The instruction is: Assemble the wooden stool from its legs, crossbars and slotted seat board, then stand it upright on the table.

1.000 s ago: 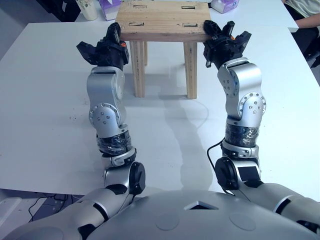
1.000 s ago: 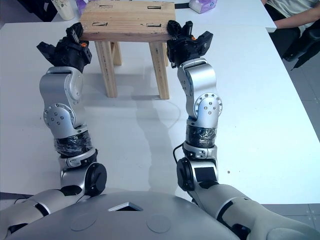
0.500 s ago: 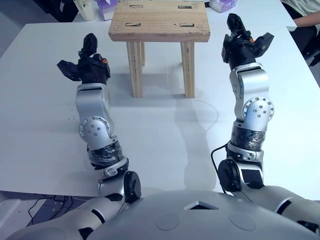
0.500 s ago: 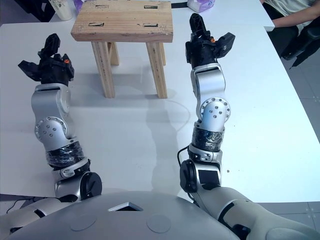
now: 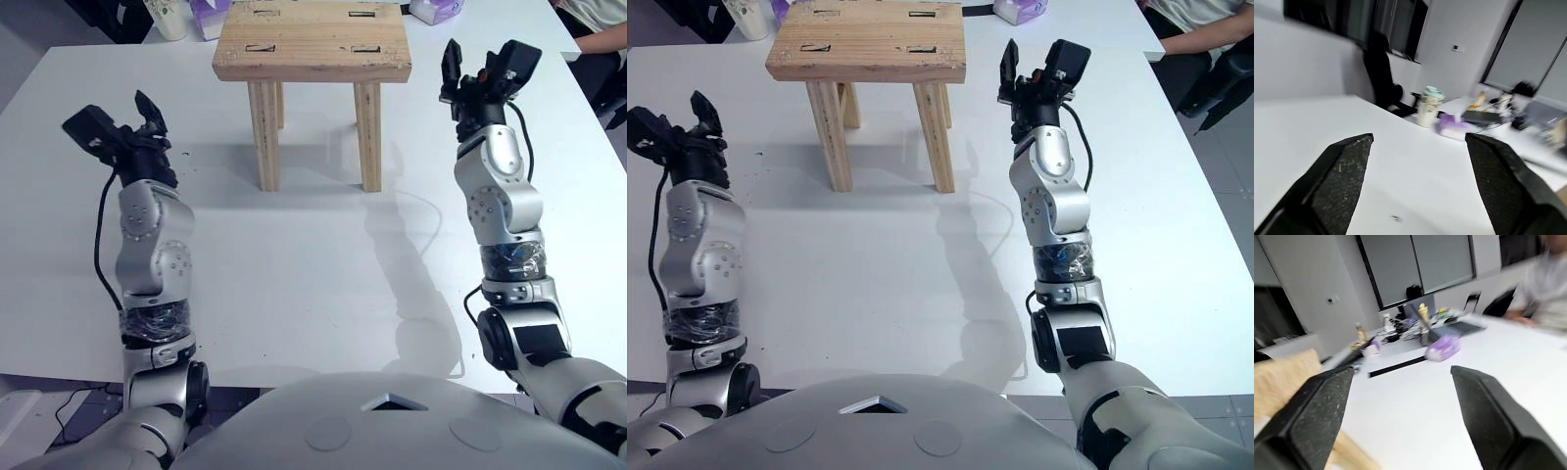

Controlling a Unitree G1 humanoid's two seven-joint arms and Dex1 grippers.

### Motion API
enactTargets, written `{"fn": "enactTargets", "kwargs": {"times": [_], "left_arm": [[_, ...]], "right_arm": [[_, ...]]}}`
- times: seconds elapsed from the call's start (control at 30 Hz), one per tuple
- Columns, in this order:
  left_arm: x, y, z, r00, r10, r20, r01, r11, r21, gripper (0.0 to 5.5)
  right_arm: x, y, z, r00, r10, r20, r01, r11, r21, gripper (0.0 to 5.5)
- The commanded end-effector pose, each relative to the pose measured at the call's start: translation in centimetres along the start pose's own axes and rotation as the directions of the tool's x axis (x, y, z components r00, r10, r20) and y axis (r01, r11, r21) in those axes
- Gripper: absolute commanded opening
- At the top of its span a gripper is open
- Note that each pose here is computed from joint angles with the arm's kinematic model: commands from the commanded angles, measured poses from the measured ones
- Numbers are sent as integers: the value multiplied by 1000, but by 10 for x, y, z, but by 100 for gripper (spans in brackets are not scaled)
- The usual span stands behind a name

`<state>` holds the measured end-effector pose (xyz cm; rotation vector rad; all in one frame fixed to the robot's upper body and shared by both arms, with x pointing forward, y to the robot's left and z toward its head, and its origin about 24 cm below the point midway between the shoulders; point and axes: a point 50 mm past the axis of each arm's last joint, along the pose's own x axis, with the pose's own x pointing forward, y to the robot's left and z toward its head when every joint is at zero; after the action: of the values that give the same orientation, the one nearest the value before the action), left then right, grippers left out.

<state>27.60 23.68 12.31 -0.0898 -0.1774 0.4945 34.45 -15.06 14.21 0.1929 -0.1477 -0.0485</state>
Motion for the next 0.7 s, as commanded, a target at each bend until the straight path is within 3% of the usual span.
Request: {"fn": "enactTargets", "kwargs": {"times": [0.03,0.37,0.43,0.7], "left_arm": [[4,-19,2,997,-46,65,40,995,89,349],[9,-7,16,992,-5,128,-11,992,127,349],[10,-5,23,990,4,142,-21,993,115,349],[4,2,43,988,-12,155,-10,990,138,349]], "right_arm": [[7,8,2,998,0,57,3,998,-62,365],[3,25,5,991,33,130,-16,992,-125,365],[-2,25,8,987,29,157,-6,989,-147,336],[-14,32,31,972,34,231,7,985,-174,334]]}}
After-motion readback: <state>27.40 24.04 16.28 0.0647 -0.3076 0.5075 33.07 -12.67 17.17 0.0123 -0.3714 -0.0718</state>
